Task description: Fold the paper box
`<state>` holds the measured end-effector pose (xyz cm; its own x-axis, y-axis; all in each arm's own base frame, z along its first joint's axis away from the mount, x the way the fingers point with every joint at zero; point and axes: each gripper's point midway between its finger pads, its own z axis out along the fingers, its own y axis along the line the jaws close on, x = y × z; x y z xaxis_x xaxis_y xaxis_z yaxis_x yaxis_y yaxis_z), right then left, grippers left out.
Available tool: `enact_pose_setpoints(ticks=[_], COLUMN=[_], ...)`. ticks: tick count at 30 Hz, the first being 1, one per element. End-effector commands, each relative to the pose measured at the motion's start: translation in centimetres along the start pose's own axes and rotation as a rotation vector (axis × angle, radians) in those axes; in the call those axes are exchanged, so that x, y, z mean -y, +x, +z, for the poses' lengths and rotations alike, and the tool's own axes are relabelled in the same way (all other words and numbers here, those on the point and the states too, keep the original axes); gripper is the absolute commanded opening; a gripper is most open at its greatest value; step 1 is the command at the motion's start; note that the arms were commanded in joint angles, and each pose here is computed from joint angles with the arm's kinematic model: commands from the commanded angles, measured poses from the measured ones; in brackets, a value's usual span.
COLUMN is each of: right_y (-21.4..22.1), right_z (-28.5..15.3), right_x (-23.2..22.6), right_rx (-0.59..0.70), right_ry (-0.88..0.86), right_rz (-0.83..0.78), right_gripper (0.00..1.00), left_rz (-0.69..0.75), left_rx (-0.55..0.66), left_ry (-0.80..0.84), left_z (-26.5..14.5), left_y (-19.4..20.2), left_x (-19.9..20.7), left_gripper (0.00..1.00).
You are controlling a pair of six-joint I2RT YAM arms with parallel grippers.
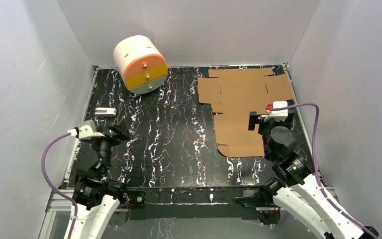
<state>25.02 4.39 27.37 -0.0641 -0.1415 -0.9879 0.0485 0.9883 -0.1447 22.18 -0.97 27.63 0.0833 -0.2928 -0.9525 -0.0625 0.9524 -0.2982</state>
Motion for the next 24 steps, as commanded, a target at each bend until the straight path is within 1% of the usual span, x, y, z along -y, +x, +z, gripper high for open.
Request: enact_pose_setpoints(ticks=[1, 8, 11, 14, 17, 20, 24], right_y=[-2.0, -3.5, -4.3, -4.9, -5.2, -4.7, -2.4], right_z=[0.3, 0.5, 0.5, 0.4, 0.5, 1.0, 2.5], right_x=[-0.3, -0.6, -0.6, -0.9, -1.4, -2.5, -4.8], right_rx=[0.01, -0.034, -0.062, -0.101, -0.145, -0.198, -0.306], right_ry=[-0.007, -0.026, -0.036, -0.065, -0.089, -0.117, -0.152], right_rz=[0.034, -0.009, -0.041, -0.071, -0.095, -0.105, -0.147], right_gripper=[0.99, 0.99, 0.99, 0.99, 0.98, 0.99, 0.99], left_rz=[-0.009, 0.021, 0.039, 0.007, 0.01, 0.056, 0.079], left_rx=[0.015, -0.066, -0.109, -0.155, -0.225, -0.27, -0.294], left_ry=[0.02, 0.023, 0.067, 0.058, 0.106, 0.193, 0.259], left_z=[-0.4, 0.1, 0.4, 0.9, 1.0, 0.7, 0.3], left_y=[-1.0, 0.4, 1.2, 2.3, 3.7, 4.3, 5.1], left_x=[0.4, 0.7, 1.5, 1.7, 2.7, 3.9, 4.7], left_gripper=[0.98, 0.98, 0.98, 0.98, 0.98, 0.98, 0.98])
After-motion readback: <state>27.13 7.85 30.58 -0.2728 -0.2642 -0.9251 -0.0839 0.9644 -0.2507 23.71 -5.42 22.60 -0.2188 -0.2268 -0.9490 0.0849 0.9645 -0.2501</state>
